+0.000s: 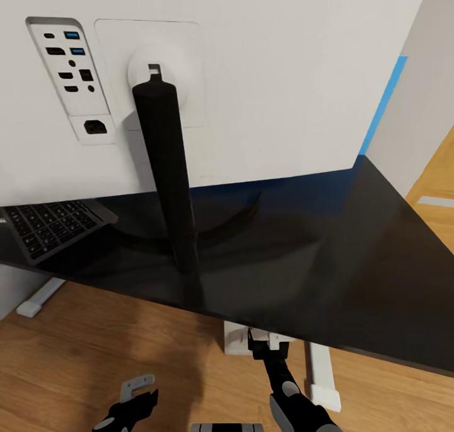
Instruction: In the bedroom, organize the workspace by keeping the computer under the desk, ensuring the monitor is on the desk, placing the keyboard on the desk next to the monitor, placing the mouse on the desk next to the keyboard, moving the folder from the swivel chair onto the desk next to the mouse, stacking the notebook on top of the folder with the pen on top of the notebook, and positioning the swivel chair next to the desk.
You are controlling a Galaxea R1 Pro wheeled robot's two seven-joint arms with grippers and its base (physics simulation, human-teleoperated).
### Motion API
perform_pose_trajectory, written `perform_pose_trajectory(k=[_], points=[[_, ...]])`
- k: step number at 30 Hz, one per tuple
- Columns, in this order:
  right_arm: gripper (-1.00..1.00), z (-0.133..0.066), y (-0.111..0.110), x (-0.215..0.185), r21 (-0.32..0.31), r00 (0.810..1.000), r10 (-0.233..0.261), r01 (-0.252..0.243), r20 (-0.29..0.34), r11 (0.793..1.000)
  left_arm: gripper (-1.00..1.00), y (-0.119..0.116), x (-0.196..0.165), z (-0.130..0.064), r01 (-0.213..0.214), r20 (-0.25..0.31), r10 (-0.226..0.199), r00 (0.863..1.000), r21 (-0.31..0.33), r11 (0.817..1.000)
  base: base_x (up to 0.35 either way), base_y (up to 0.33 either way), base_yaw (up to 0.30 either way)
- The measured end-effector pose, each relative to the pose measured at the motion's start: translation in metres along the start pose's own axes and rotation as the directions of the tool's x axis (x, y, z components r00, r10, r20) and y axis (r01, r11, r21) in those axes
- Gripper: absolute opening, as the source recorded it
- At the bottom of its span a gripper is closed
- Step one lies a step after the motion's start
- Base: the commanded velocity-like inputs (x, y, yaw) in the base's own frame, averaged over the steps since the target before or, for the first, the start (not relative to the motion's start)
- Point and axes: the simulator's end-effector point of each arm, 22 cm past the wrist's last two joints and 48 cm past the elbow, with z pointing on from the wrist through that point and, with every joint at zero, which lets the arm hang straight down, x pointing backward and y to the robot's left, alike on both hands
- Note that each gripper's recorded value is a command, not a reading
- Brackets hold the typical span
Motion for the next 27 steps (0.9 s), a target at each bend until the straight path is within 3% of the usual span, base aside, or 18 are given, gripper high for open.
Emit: perform_pose_trajectory(k=[27], points=[[1.0, -0.0001, 0.0006, 0.0001, -0.002, 1.0, -0.002, 0.002, 0.0, 1.0, 1.0, 0.0017, 0.005, 0.0002, 0.0, -0.009, 0.0, 1.0, -0.003, 1.0, 0.017, 0.0, 0.0]])
